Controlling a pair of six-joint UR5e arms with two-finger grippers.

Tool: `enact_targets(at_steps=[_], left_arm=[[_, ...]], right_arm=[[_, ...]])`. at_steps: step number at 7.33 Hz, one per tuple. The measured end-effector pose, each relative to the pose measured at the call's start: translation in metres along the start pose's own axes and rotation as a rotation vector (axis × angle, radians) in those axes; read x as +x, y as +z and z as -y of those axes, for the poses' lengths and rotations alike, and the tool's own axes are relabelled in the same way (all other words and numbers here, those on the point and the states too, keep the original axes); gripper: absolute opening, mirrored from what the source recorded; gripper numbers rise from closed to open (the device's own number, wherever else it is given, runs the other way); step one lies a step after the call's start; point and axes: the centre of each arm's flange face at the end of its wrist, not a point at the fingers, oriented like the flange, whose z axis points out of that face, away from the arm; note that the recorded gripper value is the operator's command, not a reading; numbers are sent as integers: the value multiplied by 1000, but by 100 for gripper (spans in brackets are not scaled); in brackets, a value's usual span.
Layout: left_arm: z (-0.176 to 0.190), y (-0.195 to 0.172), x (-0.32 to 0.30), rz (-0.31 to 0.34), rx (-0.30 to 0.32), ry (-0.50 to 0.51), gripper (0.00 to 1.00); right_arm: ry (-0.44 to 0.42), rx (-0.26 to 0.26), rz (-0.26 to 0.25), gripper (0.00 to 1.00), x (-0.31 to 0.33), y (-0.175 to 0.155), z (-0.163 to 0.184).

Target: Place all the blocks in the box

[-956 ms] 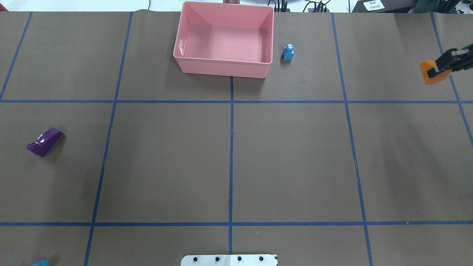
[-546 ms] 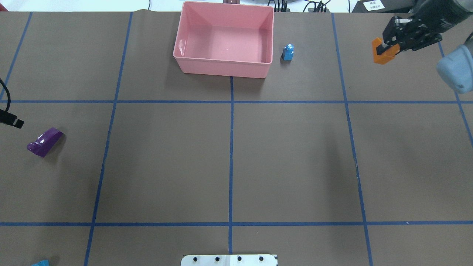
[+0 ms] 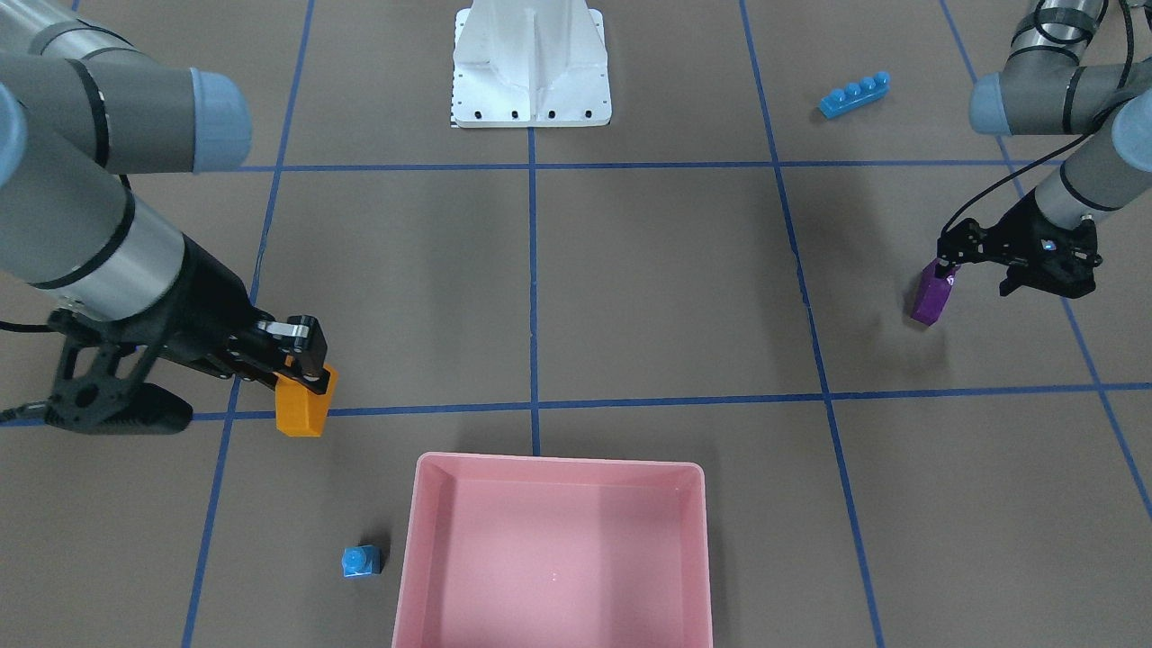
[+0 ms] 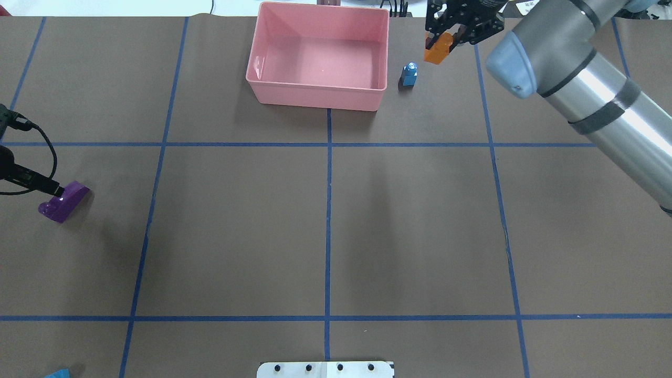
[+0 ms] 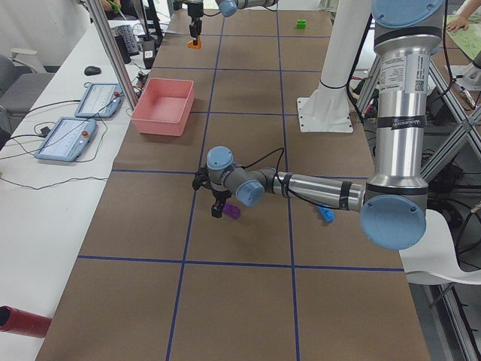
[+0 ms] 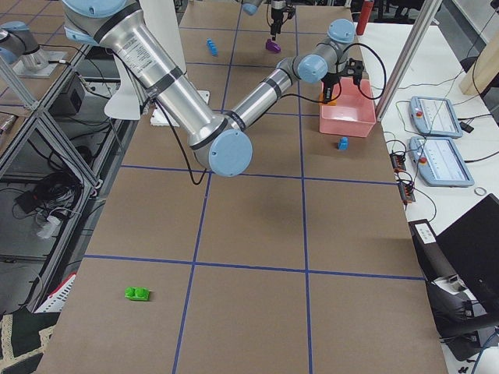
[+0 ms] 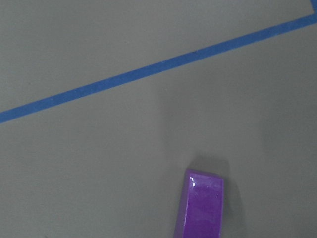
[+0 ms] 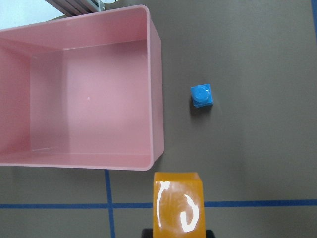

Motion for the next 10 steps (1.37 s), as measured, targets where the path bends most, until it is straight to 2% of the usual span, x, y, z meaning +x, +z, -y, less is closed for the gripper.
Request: enact_targets(at_steps=[2, 4, 5, 6, 7, 8, 9, 10], left_arm=[[-4, 14, 8, -5, -27, 17, 89], [-8, 25, 13, -8, -49, 27, 81], [-9, 30, 16, -9, -58, 32, 70], [-10, 32, 17, -9, -63, 35, 55], [-11, 34, 17, -9, -66, 38, 33], [-12, 34, 17, -10, -64, 43, 6], [-13, 33, 17, -12, -59, 49, 0], [-14, 32, 18, -14, -54, 52, 0]], right_arm=[[-5, -1, -28, 0, -36, 22, 13], [-20, 18, -60, 0, -70, 39, 21], [-34, 31, -68, 0, -85, 54, 28], [-47, 40, -69, 0, -92, 70, 36], [-56, 46, -73, 0, -99, 82, 40], [-68, 54, -82, 0, -115, 92, 39], [-89, 65, -82, 0, -130, 105, 37], [-107, 81, -75, 0, -135, 119, 38]])
